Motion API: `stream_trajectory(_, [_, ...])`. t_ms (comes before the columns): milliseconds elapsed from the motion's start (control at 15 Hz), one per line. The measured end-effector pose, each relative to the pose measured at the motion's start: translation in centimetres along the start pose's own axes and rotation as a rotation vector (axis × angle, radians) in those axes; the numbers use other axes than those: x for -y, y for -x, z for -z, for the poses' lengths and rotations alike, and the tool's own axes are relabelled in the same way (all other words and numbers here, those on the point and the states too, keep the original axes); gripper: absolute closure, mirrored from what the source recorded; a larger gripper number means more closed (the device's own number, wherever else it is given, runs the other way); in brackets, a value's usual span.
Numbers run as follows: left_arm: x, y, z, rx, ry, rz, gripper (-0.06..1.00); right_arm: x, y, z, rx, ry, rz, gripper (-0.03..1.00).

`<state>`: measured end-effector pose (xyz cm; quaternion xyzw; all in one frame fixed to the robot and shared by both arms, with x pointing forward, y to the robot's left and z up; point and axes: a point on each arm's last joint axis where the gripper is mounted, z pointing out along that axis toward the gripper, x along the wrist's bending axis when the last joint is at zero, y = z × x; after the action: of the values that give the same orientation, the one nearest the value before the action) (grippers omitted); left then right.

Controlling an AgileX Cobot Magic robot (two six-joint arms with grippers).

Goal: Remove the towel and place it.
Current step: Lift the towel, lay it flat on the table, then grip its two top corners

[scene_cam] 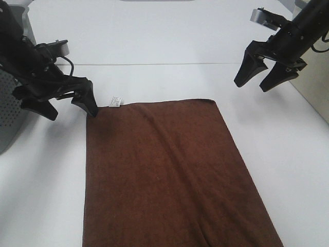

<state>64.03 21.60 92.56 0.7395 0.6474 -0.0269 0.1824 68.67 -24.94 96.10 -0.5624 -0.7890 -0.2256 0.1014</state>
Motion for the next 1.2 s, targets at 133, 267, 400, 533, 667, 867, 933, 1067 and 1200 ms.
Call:
stream_trajectory(133, [-1.6, -0.4, -1.8, 0.001, 0.007, 0.001, -0.02, -1.4, 0.9, -0.9, 0.006, 0.019, 0.010, 0.14])
stream_trajectory(267, [-2.5, -0.8, -3.2, 0.002, 0.006, 0.001, -0.02, -1.6, 2.0, -2.8, 0.000, -0.002, -0.002, 0.14])
stream_trajectory(400, [-2.7, -1.0, -4.1, 0.003, -0.005, 0.006, -0.02, -1.5, 2.8, -4.2, 0.001, -0.014, -0.018, 0.14])
stream_trajectory(533, [-2.6, -1.1, -4.6, 0.003, -0.016, 0.010, -0.02, -1.7, 3.1, -4.5, 0.017, 0.015, -0.021, 0.14])
stream_trajectory(667, [-2.6, -1.2, -4.6, 0.002, -0.011, 0.010, -0.02, -2.2, 3.3, -4.7, 0.018, 0.059, -0.023, 0.14])
stream_trajectory(867, [-2.6, -1.3, -5.0, -0.001, -0.006, 0.014, -0.02, -2.0, 3.4, -7.1, -0.011, 0.037, -0.029, 0.14])
stream_trajectory(933, [-2.7, -1.3, -5.2, 0.000, -0.004, 0.016, -0.02, -2.0, 3.2, -8.0, -0.011, 0.028, -0.020, 0.14])
stream_trajectory(1067, [-2.8, -1.3, -5.3, 0.004, -0.002, 0.020, -0.02, -2.4, 2.4, -8.9, 0.007, 0.048, 0.009, 0.14])
stream_trajectory(1200, [-2.8, -1.3, -5.3, 0.005, -0.002, 0.019, -0.01, -2.6, 2.3, -9.1, 0.026, 0.071, 0.022, 0.14])
